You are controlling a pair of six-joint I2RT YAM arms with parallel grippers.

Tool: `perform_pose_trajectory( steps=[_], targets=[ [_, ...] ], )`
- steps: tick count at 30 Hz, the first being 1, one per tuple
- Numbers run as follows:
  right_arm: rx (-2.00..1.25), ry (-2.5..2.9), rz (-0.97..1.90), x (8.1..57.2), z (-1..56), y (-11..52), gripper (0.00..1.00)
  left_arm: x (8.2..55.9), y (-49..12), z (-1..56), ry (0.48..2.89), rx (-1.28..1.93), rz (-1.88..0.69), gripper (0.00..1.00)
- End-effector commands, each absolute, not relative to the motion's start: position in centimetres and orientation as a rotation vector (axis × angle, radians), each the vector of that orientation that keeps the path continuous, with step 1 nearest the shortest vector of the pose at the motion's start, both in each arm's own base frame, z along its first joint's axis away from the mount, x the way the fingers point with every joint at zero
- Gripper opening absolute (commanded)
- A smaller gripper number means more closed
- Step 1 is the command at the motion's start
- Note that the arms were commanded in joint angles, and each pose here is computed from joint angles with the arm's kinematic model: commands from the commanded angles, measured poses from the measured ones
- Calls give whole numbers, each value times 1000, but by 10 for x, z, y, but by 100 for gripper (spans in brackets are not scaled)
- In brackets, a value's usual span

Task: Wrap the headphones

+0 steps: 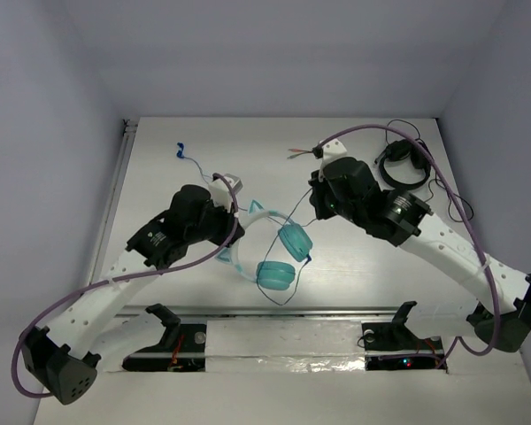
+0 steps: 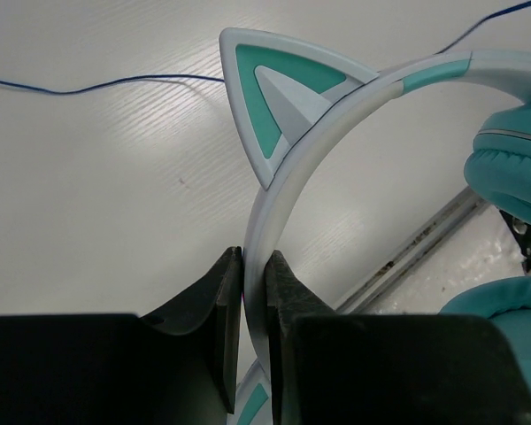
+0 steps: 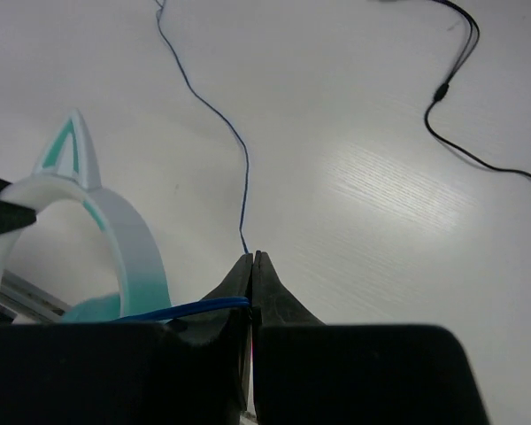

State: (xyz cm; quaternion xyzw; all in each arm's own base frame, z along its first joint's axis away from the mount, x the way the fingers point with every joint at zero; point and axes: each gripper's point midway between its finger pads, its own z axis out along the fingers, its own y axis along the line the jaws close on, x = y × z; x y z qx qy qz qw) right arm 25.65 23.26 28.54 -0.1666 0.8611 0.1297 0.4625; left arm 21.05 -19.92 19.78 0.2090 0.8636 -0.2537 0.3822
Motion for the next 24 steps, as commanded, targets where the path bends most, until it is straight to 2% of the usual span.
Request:
perform_pose_trajectory(
  steps=[1, 7, 10, 11, 12, 16, 24],
  targets=[
    [-400, 2032, 390, 277, 294, 255, 0, 202, -225, 249, 2012, 606, -847, 0],
    [-320, 2031, 463, 289, 267, 257, 0, 206, -223, 279, 1937, 556, -848, 0],
    [-258, 1926, 608, 280, 282, 257, 0, 212, -219, 302, 1890, 484, -840, 0],
    [-255, 1948, 616, 276, 261, 252, 0, 213, -218, 307, 1878, 467, -842, 0],
    [-235, 1901, 693, 271, 271, 256, 0, 218, -215, 311, 1869, 430, -821, 0],
    [-229, 1881, 839, 258, 248, 269, 0, 224, -214, 342, 1795, 361, -840, 0],
    [-289, 1721, 1081, 247, 248, 300, 0, 222, -227, 383, 1692, 341, -961, 0]
  ],
)
